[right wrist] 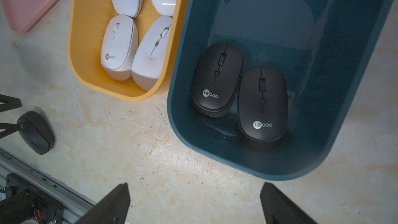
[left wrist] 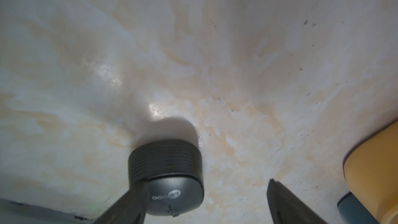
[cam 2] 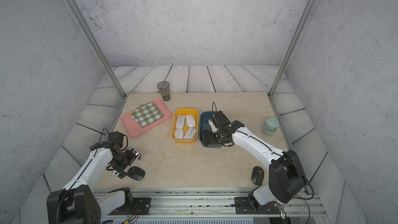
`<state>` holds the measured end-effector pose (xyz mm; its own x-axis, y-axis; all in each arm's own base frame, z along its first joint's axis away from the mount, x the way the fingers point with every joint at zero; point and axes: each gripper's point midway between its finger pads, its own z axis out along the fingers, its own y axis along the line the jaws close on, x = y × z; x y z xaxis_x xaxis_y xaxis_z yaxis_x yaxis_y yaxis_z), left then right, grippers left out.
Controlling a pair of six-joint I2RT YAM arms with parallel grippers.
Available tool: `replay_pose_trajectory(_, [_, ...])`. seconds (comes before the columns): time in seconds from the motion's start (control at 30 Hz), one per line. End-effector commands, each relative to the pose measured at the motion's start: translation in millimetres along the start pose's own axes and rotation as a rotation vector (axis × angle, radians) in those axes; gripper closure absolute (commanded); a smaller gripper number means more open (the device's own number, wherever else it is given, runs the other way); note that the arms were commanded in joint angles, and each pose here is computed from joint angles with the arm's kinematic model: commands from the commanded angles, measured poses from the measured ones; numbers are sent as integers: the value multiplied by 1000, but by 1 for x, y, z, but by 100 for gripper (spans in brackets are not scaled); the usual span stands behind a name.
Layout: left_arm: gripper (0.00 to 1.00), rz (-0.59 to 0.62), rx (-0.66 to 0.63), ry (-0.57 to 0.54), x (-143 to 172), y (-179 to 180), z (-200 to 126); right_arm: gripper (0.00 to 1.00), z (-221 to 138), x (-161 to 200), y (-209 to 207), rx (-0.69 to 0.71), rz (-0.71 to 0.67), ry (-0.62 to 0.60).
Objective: Place the mice by color into the storage box
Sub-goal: Adjust the mouse at the center of the board.
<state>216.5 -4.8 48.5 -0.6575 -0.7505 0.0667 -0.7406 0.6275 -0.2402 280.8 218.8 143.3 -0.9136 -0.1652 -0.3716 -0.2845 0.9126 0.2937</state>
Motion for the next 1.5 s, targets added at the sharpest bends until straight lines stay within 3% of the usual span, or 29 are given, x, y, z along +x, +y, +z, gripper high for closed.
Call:
replay_pose_trajectory(0.0, [7, -53, -134, 25, 16, 34, 9, 1, -6, 0, 2, -11, -25, -19])
replay_pose_trajectory(0.4, [7, -138, -145, -45, 25, 46, -18, 1, 7, 6, -1, -13, -60, -7])
replay_pose_trajectory(0.57, [6, -158, -49, -124, 21, 33, -40, 1, 14, 7, -1, -17, -73, 6])
replay_pose_trajectory(0.7, [6, -185, -105, -103, 31, 44, -49, 1, 17, 8, 0, -27, -77, 15])
replay_pose_trajectory(0.97, [5, -253, -156, -3, 41, 53, -19, 1, 18, 9, 1, -33, -78, 16])
replay_pose_trajectory(1.3, [4, -259, -197, -27, 26, 58, 7, 1, 11, 10, 1, -33, -87, 4])
replay_pose_trajectory(1.47, [10, -242, -209, -37, 17, 57, 13, 1, 9, 11, 0, -25, -92, 6])
